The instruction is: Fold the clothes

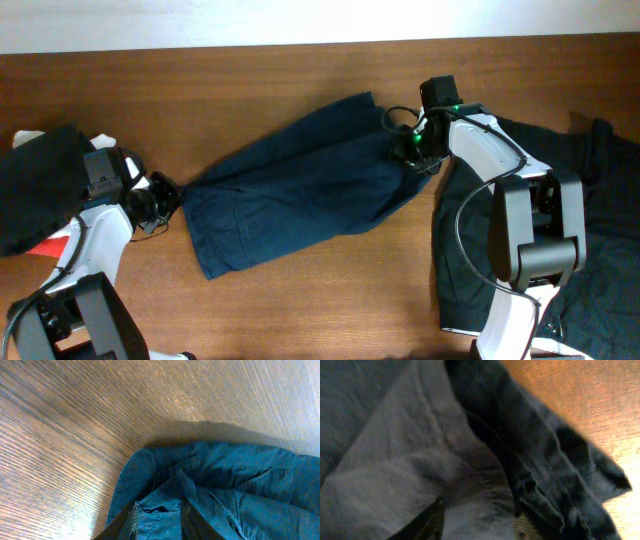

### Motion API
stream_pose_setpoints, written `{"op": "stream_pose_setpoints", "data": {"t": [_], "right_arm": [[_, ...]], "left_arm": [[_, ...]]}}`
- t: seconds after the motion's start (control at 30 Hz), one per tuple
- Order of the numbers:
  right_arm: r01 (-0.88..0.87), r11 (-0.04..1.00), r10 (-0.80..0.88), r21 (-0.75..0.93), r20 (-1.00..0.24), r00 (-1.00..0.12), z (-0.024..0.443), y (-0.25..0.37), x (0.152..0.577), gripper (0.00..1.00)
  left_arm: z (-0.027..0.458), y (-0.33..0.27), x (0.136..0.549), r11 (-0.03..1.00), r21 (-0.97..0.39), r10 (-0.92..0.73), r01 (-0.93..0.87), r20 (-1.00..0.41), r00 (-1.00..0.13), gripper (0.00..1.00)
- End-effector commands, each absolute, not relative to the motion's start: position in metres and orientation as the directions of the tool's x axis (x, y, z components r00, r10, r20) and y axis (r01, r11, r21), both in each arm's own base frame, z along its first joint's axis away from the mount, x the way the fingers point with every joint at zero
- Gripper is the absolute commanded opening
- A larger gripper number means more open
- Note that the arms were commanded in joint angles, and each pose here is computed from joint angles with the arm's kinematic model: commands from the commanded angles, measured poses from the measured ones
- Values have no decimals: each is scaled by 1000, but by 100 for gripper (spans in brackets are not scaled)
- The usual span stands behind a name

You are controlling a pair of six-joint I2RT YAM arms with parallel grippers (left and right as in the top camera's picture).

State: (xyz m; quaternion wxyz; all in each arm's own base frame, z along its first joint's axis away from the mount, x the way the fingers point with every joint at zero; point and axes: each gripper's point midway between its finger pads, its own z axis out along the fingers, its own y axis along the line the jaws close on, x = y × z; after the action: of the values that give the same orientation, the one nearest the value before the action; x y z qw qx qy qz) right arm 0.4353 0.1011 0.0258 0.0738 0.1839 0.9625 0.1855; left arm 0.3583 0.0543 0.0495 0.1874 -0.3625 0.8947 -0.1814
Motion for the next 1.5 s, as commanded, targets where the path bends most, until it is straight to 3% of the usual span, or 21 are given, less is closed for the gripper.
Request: {"op": "stream_pose_setpoints", "data": {"t": [0.0, 0.03, 0.07, 0.23, 0.33, 0.47, 0.73, 0.87, 1.17, 1.23, 1.27, 1.3, 1.43, 1.47], "right_arm": [[336, 869, 388, 364, -78, -918, 18, 98, 436, 16], [336, 869, 388, 364, -78, -918, 18, 98, 436, 6], [336, 869, 387, 364, -76, -919, 18, 98, 435, 4], [320, 868, 382, 380, -98, -919, 36, 98, 438, 4], [230, 882, 339, 412, -215, -916, 79, 100, 457, 4], [165, 879, 332, 447, -326, -885, 129, 106, 482, 4], [-35, 869, 328, 494, -628, -706, 200, 120, 552, 4], [-93, 863, 321, 496, -682, -657, 205, 135, 568, 4], [-120, 871, 321, 476, -737, -594, 167, 150, 605, 4], [-156, 865, 318, 477, -761, -565, 163, 162, 613, 13], [-168, 862, 319, 478, -770, -553, 163, 165, 616, 25], [-179, 860, 320, 477, -779, -539, 162, 167, 619, 47], [-183, 877, 289, 445, -792, -538, 151, 161, 622, 80], [-188, 887, 266, 422, -798, -541, 149, 157, 622, 93]], "left_arm": [[53, 56, 363, 691, -454, -700, -563, -226, -677, 28], [53, 56, 363, 690, -454, -700, -563, -225, -677, 28], [53, 56, 362, 690, -453, -701, -564, -224, -678, 28], [53, 56, 362, 690, -454, -700, -563, -223, -678, 28], [54, 56, 364, 691, -457, -700, -560, -228, -677, 30], [61, 44, 371, 710, -515, -658, -480, -243, -713, 42], [58, 42, 364, 704, -508, -660, -496, -210, -721, 43], [57, 41, 363, 702, -507, -661, -500, -203, -723, 43], [52, 38, 353, 696, -492, -663, -523, -160, -731, 43], [51, 37, 350, 695, -488, -661, -528, -147, -735, 43], [51, 37, 349, 695, -487, -662, -529, -145, -736, 43], [51, 37, 349, 695, -486, -662, -530, -144, -736, 43], [50, 36, 347, 694, -484, -662, -533, -137, -737, 43], [50, 36, 347, 694, -484, -662, -533, -137, -737, 43]]}}
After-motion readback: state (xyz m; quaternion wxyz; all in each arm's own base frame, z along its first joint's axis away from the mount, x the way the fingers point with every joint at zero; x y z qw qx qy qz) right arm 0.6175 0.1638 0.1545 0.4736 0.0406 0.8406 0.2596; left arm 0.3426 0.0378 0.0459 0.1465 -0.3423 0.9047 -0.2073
